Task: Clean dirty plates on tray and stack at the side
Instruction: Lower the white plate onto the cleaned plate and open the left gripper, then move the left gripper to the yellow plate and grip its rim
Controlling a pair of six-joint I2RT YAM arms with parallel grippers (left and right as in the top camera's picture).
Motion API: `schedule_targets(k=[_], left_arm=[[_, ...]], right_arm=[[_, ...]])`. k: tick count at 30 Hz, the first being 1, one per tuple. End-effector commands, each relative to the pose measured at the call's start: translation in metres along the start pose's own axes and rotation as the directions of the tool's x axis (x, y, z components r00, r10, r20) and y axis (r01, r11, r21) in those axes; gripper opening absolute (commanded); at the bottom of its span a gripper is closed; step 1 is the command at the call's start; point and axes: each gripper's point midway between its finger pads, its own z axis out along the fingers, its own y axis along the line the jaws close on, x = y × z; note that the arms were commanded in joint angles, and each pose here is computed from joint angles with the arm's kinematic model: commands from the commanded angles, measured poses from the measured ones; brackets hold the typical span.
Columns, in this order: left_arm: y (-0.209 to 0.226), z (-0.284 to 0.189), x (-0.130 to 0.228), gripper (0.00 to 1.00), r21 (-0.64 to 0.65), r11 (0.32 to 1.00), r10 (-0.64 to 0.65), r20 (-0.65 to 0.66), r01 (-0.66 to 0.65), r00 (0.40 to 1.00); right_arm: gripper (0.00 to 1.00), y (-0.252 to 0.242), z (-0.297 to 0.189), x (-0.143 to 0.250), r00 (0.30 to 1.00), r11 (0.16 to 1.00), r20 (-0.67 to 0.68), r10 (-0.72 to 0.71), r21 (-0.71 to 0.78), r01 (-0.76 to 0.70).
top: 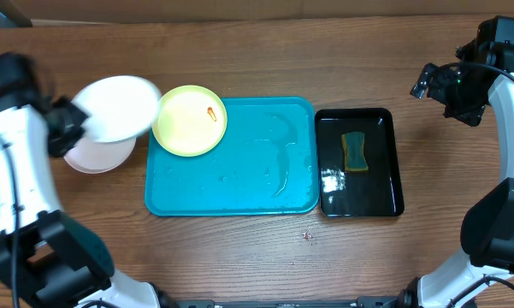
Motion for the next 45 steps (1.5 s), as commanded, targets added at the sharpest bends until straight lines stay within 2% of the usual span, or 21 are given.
schedule_targets(k=[1, 9, 21, 23, 24, 25, 27, 28, 30, 34, 37, 39, 45], left_arm=[[0.034, -0.011, -0.023, 0.04, -0.036, 0.995, -0.086, 0.058, 0.088, 0.995], [0.060, 0.000, -0.042, 0.04, -0.092, 0.987, -0.119, 0.140, 0.133, 0.983], [0.071, 0.061, -0.027, 0.04, -0.085, 0.988, -0.115, 0.157, 0.130, 0.981], [0.070, 0.061, -0.029, 0.07, -0.079, 0.988, -0.115, 0.165, 0.129, 0.980], [0.069, 0.061, -0.031, 0.12, -0.075, 0.989, -0.115, 0.171, 0.129, 0.978], [0.067, 0.061, -0.032, 0.23, -0.065, 0.990, -0.115, 0.175, 0.128, 0.978], [0.060, 0.062, -0.030, 0.73, -0.027, 0.992, -0.116, 0.156, 0.121, 0.981], [0.055, 0.062, -0.027, 0.85, -0.001, 0.993, -0.115, 0.140, 0.117, 0.983], [0.037, 0.063, -0.018, 0.92, 0.095, 0.992, -0.093, 0.081, 0.086, 0.992], [-0.013, 0.057, 0.010, 0.88, 0.314, 0.949, 0.001, -0.043, 0.013, 0.999], [-0.032, 0.056, 0.032, 0.86, 0.333, 0.942, 0.058, -0.094, -0.024, 0.994], [-0.044, 0.058, 0.046, 0.82, 0.331, 0.939, 0.134, -0.099, -0.095, 0.986], [-0.065, 0.067, 0.081, 0.49, 0.192, 0.947, 0.279, -0.082, -0.259, 0.957]], right_arm=[[1.00, 0.001, -0.008, -0.005, 1.000, 1.000, 0.029, -0.001, -0.007, 0.001], [1.00, 0.001, -0.008, -0.005, 1.000, 1.000, 0.029, -0.001, -0.007, 0.001], [1.00, 0.001, -0.008, -0.005, 1.000, 1.000, 0.029, -0.001, -0.007, 0.001], [1.00, 0.001, -0.008, -0.005, 1.000, 1.000, 0.029, -0.001, -0.007, 0.001], [1.00, 0.001, -0.008, -0.005, 1.000, 1.000, 0.029, -0.001, -0.008, 0.001], [1.00, 0.001, -0.008, -0.005, 1.000, 1.000, 0.029, -0.001, -0.007, 0.001], [1.00, 0.001, -0.008, -0.005, 1.000, 1.000, 0.029, -0.001, -0.007, 0.001], [1.00, 0.001, -0.008, -0.005, 1.000, 1.000, 0.029, -0.001, -0.007, 0.001], [1.00, 0.001, -0.008, -0.005, 1.000, 1.000, 0.029, -0.001, -0.007, 0.001], [1.00, 0.001, -0.008, -0.005, 1.000, 1.000, 0.029, -0.001, -0.007, 0.001], [1.00, 0.001, -0.008, -0.005, 1.000, 1.000, 0.029, -0.001, -0.007, 0.001], [1.00, 0.001, -0.008, -0.005, 1.000, 1.000, 0.029, -0.001, -0.007, 0.001], [1.00, 0.001, -0.008, -0.005, 1.000, 1.000, 0.029, -0.001, -0.007, 0.001]])
